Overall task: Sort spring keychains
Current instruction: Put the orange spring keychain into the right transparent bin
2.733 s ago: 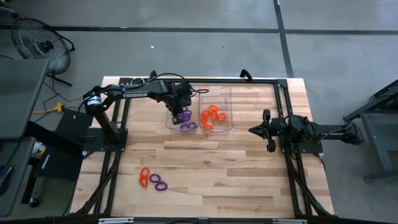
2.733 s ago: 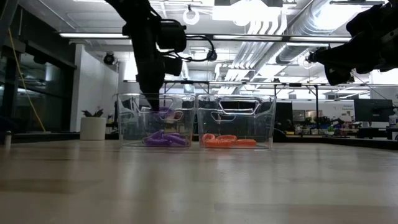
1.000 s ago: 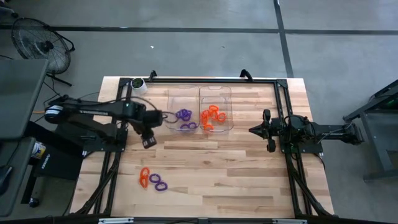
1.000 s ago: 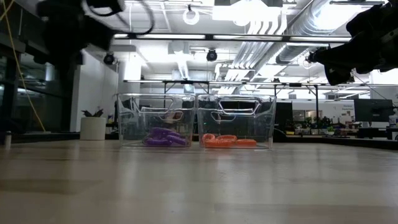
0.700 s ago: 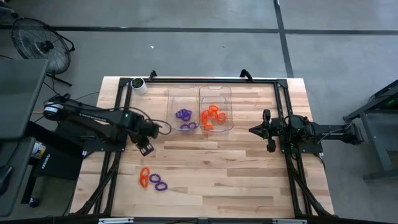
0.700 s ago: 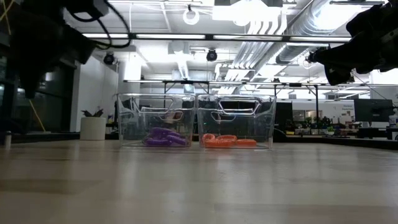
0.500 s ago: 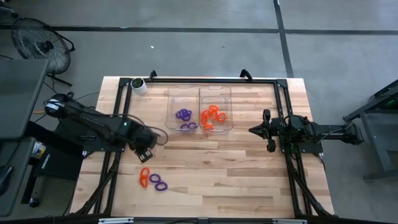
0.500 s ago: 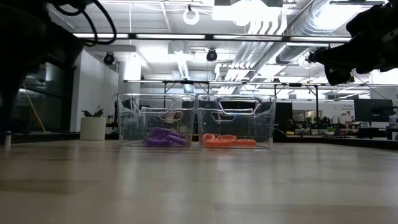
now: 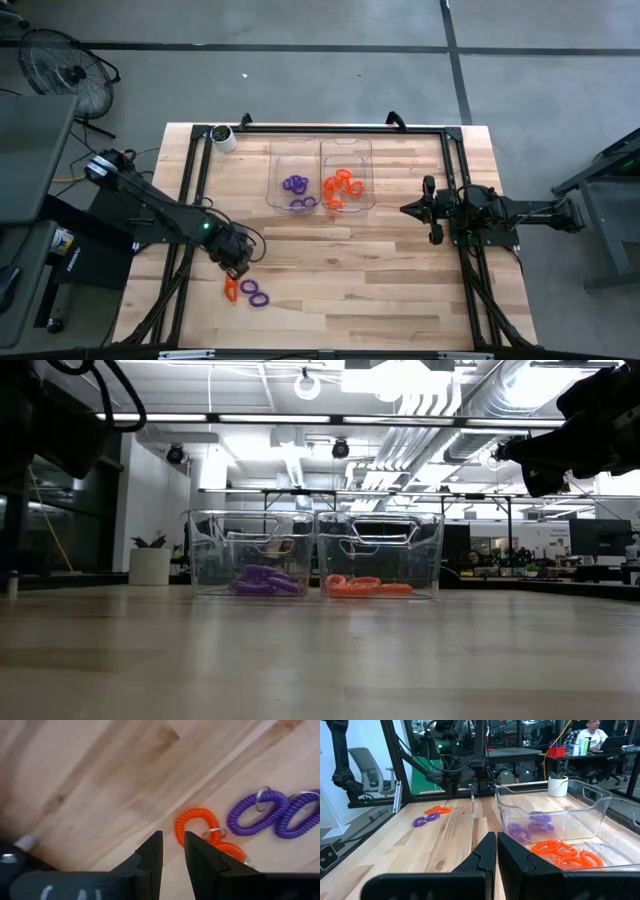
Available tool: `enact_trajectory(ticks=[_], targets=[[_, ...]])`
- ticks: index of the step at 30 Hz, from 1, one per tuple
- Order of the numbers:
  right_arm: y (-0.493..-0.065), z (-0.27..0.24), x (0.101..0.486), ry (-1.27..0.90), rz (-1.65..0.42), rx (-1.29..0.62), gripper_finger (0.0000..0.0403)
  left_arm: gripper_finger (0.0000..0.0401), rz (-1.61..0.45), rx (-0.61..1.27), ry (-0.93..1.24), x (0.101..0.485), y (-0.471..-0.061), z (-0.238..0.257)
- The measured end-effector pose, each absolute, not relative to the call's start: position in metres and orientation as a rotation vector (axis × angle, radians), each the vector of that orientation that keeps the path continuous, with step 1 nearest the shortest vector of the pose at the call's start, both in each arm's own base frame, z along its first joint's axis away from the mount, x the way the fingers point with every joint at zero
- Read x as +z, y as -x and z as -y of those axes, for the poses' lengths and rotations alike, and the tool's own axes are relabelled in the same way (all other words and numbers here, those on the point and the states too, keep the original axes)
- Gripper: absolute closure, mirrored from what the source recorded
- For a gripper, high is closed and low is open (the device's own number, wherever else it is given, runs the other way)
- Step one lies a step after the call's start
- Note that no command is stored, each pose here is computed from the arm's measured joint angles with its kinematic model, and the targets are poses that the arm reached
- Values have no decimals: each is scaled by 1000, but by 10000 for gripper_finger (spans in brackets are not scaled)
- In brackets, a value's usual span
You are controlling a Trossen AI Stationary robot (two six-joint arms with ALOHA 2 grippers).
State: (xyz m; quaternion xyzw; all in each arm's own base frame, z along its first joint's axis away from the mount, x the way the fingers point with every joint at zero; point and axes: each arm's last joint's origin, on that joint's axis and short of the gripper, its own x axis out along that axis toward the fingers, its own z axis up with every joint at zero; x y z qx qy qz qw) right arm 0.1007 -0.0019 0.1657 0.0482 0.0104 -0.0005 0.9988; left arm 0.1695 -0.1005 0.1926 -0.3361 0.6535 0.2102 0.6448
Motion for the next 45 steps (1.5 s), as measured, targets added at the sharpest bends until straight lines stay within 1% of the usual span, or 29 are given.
enact_trajectory(ticks=[6,13,17,20,26,29,33,40,45], targets=[[-101,2,166,-96,-20,-1,392,327,-1495,477,777,183,-173,116],[-101,2,166,-96,-20,-2,392,327,-1541,554,716,167,-174,124],[-101,2,166,-96,-20,-1,392,326,-1548,565,712,161,-177,126],[-101,2,166,-96,-20,-1,392,310,-1532,547,733,160,-180,128],[-101,2,166,-96,-20,-1,392,252,-1518,574,749,160,-180,127],[-101,2,166,-96,-20,-1,392,233,-1518,576,748,160,-180,127],[-101,2,166,-96,-20,-1,392,227,-1519,587,738,157,-181,128],[-101,2,166,-96,-20,-1,392,227,-1581,611,711,144,-184,131],[-101,2,166,-96,-20,-1,392,227,-1592,583,677,140,-186,132]])
